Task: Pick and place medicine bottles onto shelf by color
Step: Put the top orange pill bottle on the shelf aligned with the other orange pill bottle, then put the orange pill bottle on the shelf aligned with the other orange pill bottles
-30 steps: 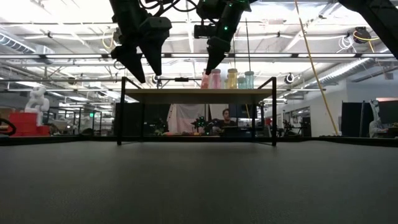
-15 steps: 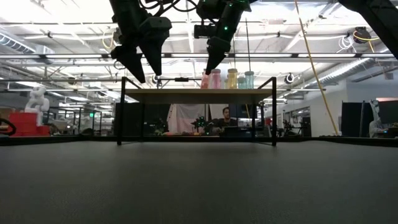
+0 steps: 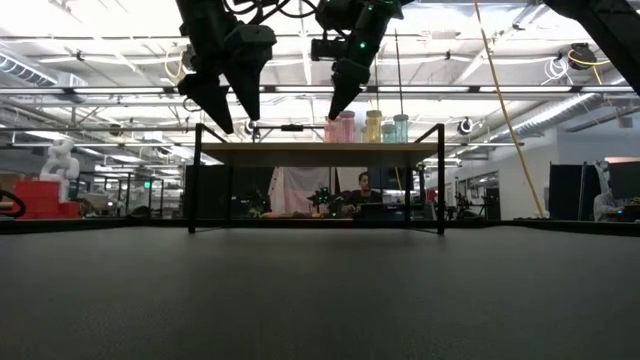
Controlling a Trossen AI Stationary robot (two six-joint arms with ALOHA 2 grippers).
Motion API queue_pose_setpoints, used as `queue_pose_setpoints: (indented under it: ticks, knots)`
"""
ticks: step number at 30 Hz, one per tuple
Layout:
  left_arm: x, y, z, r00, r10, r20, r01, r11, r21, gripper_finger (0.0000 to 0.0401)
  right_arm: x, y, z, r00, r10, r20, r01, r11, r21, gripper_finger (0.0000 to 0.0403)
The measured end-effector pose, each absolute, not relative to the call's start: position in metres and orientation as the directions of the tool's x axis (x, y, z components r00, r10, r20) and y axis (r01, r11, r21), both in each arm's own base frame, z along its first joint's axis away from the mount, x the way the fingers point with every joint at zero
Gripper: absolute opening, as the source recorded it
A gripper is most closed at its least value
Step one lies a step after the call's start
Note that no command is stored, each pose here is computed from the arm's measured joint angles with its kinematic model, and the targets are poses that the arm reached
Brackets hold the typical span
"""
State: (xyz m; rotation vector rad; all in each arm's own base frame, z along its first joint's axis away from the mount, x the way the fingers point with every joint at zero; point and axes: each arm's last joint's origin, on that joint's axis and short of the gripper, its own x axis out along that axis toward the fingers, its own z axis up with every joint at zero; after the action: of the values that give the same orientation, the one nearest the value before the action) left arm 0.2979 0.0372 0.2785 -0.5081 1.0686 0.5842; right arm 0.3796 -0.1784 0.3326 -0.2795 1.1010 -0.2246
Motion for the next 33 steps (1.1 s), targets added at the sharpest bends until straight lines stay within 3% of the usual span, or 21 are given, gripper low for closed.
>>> queue_pose_setpoints:
  ticks: [19, 33]
  knots:
    - [0.299, 0.031, 0.279, 0.364, 0.187, -0.913, -0.666, 0.738, -0.114, 0.0333, 0.384, -0.178, 0.342, 0.497, -0.369, -0.785, 0.069, 0.919, -0.389, 0.016]
    - [0.304, 0.038, 0.281, 0.418, 0.209, -0.884, -0.599, 0.795, -0.095, 0.0333, 0.348, -0.129, 0.429, 0.725, -0.398, -0.563, 0.213, 0.906, -0.366, 0.016]
